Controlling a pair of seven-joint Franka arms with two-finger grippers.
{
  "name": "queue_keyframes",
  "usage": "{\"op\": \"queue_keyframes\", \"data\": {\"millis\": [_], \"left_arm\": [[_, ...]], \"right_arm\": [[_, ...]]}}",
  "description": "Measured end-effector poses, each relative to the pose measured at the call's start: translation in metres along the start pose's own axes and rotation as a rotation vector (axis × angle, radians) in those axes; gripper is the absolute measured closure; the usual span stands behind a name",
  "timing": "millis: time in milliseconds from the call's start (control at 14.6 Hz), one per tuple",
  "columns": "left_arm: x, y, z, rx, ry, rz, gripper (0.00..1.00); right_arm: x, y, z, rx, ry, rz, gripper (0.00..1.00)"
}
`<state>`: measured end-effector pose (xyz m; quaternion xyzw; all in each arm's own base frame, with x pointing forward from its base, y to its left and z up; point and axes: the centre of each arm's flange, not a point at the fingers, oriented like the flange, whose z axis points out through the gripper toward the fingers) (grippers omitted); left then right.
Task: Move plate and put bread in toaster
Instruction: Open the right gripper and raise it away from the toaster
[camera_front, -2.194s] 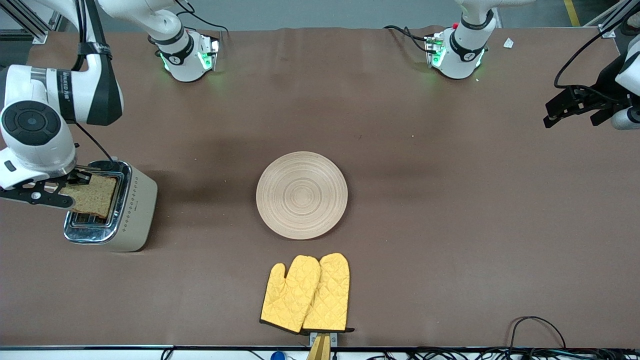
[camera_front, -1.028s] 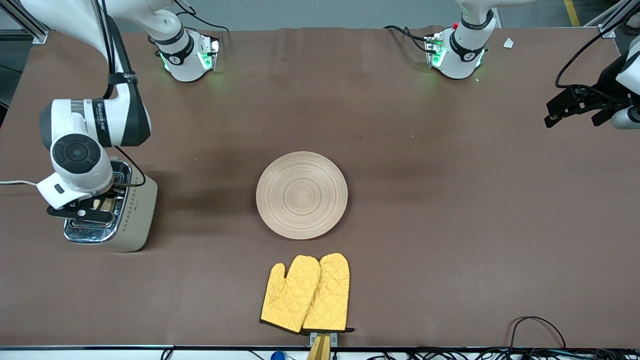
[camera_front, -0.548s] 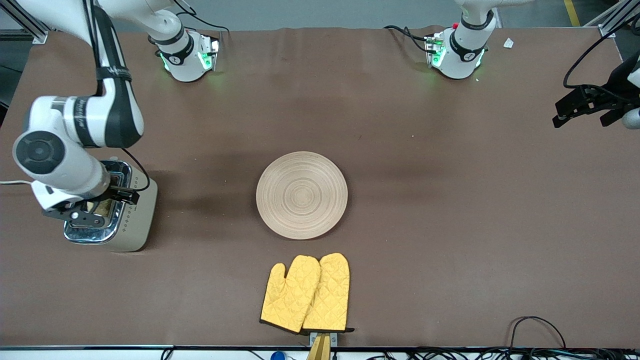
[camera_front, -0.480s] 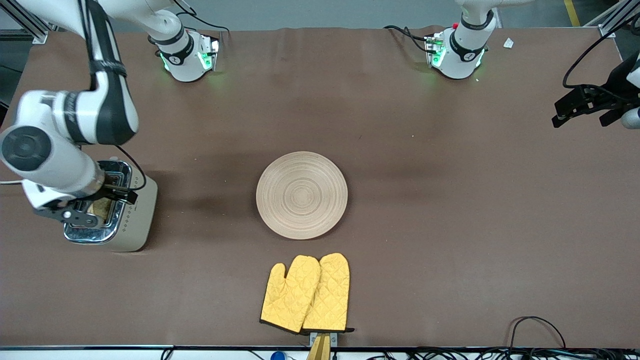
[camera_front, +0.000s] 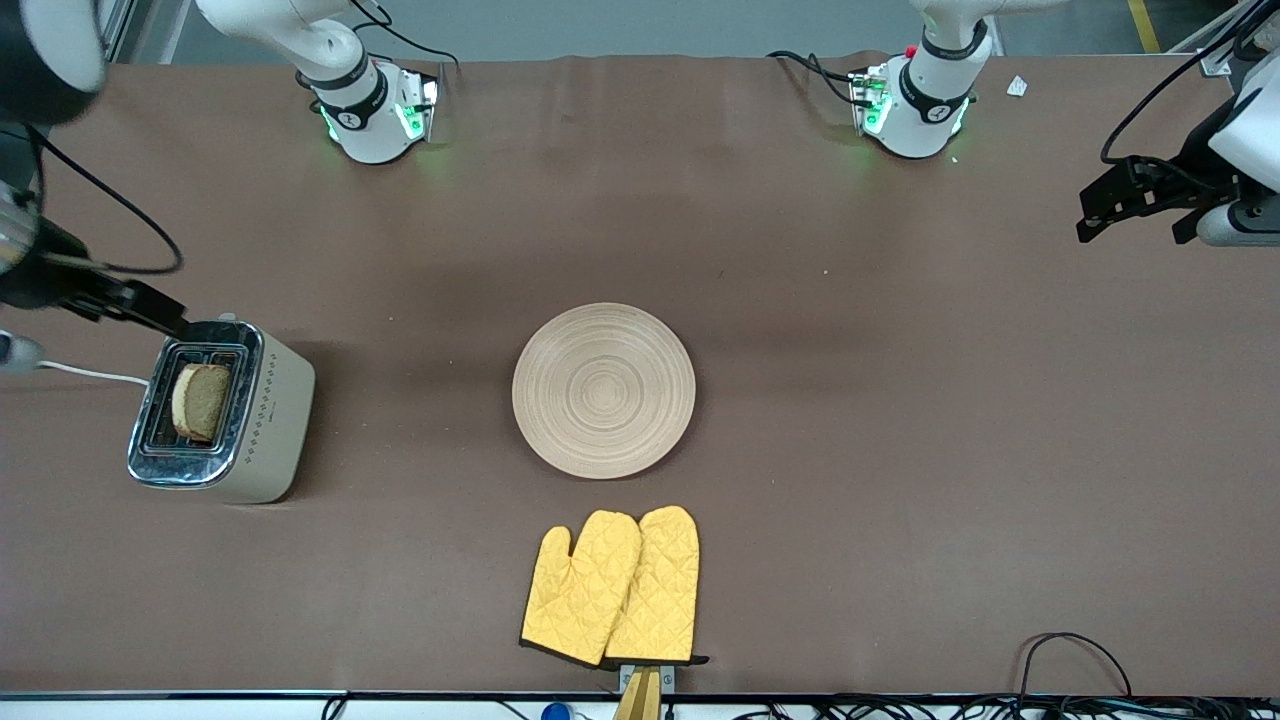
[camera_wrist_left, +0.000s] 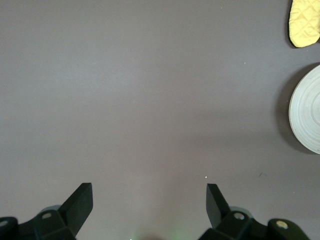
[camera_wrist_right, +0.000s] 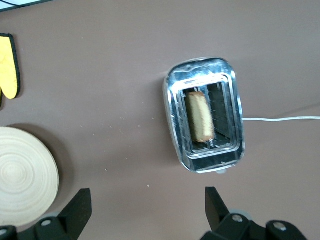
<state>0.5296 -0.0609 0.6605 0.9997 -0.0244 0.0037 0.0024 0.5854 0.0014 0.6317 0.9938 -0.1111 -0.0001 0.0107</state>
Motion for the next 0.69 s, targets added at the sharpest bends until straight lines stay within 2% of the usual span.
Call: {"op": "queue_keyframes", "data": {"millis": [343, 685], "left_arm": [[-0.002, 0.005, -0.003, 0.001, 0.006, 0.008, 0.00], [-0.002, 0.004, -0.008, 0.000, 0.017, 0.007, 0.00]], "right_arm": [[-0.012, 0.044, -0.023, 0.021, -0.002, -0.016, 0.00], [-0.012, 0.048, -0.014, 0.019, -0.020, -0.038, 0.00]]}}
